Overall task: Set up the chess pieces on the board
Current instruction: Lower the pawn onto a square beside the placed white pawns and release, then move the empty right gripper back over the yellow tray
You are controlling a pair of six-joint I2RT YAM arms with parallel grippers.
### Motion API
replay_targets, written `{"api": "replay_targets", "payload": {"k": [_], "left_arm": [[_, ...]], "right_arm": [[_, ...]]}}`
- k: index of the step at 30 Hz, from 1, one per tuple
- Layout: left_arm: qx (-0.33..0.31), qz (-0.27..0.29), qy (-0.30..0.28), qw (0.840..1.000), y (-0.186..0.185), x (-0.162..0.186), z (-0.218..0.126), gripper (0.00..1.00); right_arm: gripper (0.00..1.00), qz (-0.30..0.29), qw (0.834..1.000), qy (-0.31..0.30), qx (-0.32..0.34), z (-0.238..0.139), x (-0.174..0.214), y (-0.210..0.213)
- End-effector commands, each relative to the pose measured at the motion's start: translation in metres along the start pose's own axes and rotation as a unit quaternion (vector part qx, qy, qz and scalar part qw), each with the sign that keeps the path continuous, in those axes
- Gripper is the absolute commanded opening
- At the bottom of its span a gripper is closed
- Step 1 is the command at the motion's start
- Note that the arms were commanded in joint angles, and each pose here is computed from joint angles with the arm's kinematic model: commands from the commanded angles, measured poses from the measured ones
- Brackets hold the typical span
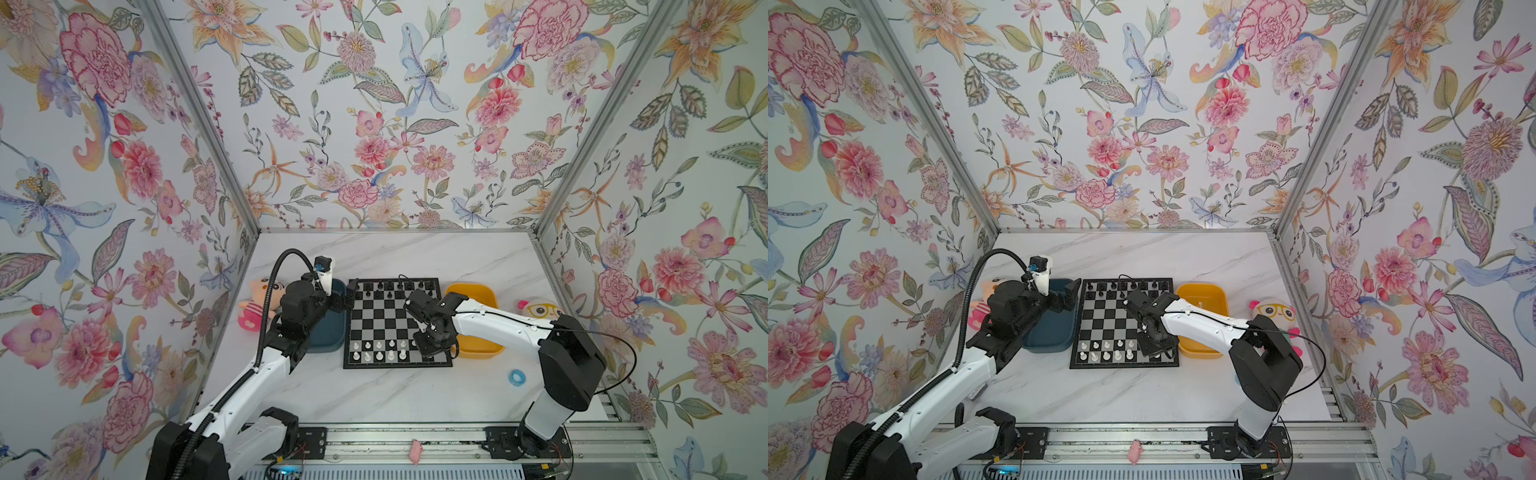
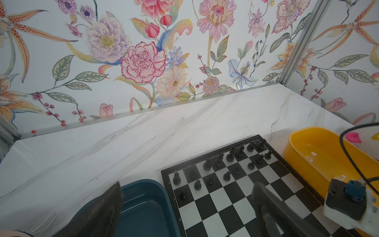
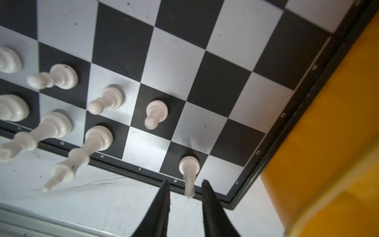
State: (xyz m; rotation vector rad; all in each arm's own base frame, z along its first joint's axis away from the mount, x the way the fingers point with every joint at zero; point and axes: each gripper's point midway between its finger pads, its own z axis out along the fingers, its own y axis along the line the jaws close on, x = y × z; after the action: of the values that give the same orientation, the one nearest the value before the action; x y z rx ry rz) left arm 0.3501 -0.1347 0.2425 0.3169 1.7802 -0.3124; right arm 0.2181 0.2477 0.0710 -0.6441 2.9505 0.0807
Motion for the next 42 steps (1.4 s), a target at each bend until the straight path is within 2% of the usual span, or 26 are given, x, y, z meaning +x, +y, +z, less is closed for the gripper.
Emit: {"api": "replay_targets", "payload": {"k": [1, 11, 17, 23, 32, 38, 42], "left_arm": [[-0.002, 0.0, -0.009, 1.0, 0.002, -0.005, -0.003, 0.99], [-0.005, -0.007, -0.012, 1.0, 0.003, -0.008, -0.003, 0.99], [-0.013, -0.016, -0.016, 1.0, 0.006, -0.011, 0.0, 0.99], [-0.034, -0.024, -0.018, 0.999, 0.013, -0.012, 0.004, 0.99], [-0.049, -0.043, -0.023, 0.998, 0.02, -0.013, 0.014, 0.99], [-0.047, -0.05, -0.02, 0.997, 0.019, -0.013, 0.021, 0.98], [-0.046, -0.051, -0.018, 0.997, 0.019, -0.011, 0.024, 0.98]], "right_arm": [[0.3, 0.005, 0.998, -0.055, -0.001, -0.036, -0.017, -0.001], [0.34, 0.043, 0.988, -0.148, 0.034, -0.085, -0.048, -0.054], [0.37, 0.081, 0.978, -0.186, 0.045, -0.097, -0.062, -0.098], [0.38, 0.111, 0.978, -0.164, 0.059, -0.08, -0.054, -0.135], [0.37, 0.145, 0.979, -0.138, 0.048, -0.053, -0.04, -0.163], [0.28, 0.153, 0.981, -0.111, 0.038, -0.036, -0.029, -0.17], [0.25, 0.15, 0.984, -0.094, 0.024, -0.026, -0.025, -0.165]]}}
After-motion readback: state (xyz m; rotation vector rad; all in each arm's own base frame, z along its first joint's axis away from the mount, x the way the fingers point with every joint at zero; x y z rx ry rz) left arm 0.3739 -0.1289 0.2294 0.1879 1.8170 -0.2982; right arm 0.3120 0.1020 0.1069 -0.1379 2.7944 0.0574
